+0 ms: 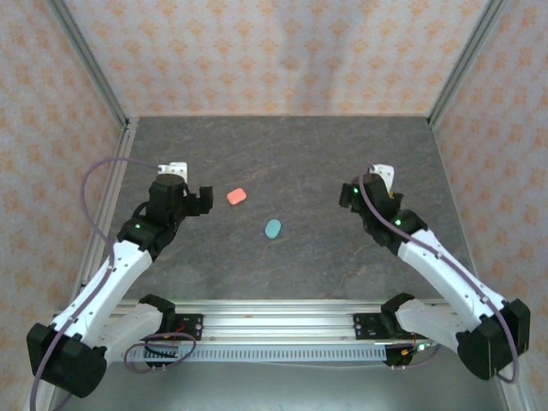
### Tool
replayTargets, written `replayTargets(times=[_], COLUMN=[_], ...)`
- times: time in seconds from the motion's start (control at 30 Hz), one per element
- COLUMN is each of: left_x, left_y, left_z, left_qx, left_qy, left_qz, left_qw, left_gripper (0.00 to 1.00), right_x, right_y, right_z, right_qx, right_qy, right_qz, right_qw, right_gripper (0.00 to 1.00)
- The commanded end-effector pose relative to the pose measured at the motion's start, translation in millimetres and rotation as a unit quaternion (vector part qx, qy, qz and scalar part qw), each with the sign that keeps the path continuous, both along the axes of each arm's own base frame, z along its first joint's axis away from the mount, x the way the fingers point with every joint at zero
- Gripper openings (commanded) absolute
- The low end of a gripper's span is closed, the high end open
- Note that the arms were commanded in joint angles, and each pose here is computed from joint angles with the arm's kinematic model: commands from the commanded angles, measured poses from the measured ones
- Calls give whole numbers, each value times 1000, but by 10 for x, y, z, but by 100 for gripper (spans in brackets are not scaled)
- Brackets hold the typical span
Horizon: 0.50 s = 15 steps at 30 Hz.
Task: Insert the wireless bluetooth earbuds into the charging case
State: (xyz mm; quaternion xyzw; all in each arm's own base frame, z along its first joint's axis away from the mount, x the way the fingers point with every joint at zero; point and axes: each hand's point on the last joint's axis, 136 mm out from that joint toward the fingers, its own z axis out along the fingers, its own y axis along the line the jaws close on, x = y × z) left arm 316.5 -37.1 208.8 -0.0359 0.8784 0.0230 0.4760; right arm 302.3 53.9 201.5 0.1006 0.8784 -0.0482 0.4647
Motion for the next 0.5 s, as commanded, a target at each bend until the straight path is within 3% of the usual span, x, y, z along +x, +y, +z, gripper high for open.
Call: replayTargets(times=[0.0, 0.17, 0.47], left_x=[153, 114, 80], left_y=[184, 421, 767], left_z=[-3, -248, -584], left_qx=[46, 77, 58], left_qy=[-51, -97, -130], left_qz=[38, 95, 143], left_qw=[997, 988, 979], left_gripper=[100, 100, 100], right_x=[61, 98, 334], right_y=[-372, -459, -606], right_z=[133, -25, -543], right_qx=[-68, -94, -57], right_qy=[-87, -154, -153], right_qz=[-54, -46, -60], right_qw=[992, 983, 985], right_gripper=[99, 99, 99])
